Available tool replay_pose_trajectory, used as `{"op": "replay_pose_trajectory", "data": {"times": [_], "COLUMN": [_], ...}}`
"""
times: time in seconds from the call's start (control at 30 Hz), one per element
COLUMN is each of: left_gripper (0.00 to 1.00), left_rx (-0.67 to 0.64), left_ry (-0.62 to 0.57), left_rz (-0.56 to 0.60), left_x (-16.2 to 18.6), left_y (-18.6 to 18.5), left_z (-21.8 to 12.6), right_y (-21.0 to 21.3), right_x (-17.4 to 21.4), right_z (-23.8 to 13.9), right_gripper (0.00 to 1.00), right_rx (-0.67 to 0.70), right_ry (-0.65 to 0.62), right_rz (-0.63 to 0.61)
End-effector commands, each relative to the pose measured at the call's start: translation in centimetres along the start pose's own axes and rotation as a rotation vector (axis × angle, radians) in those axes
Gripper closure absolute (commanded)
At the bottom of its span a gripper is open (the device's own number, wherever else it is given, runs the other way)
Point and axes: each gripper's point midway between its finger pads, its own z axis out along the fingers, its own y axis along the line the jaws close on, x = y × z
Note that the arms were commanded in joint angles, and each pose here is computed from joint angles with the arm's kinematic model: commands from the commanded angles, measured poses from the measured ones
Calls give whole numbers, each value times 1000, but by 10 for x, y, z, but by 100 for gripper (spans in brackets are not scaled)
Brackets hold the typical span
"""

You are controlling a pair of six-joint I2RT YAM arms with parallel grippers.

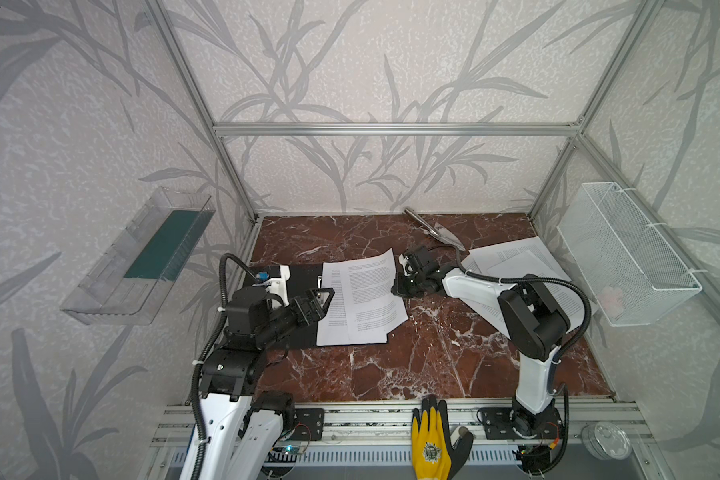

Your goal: Put the files into the folder

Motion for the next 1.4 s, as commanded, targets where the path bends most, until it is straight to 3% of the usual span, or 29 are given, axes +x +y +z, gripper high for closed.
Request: {"op": "replay_pose_trajectory", "data": {"times": [0.0,0.13,0.27,1.37], "left_gripper": [1,1,1,1], "left_rx": [-66,-83,-110,-89], "left_ry": [95,96,23,11], "left_rz": [111,107,115,118], "left_x": [21,26,17,15], "left_y": [11,20,27,23], "left_z": [-9,-4,-5,-8], "right_y": [25,31,32,54], "right_x": [-17,-10,-6,23], "right_z": [-6,-3,-5,19], "right_gripper": [100,100,100,100], "right_rx": [-52,-58,-42,-74], "right_ry": [-90,-109,-140,-140], "right_rz": [19,53,86,176]}}
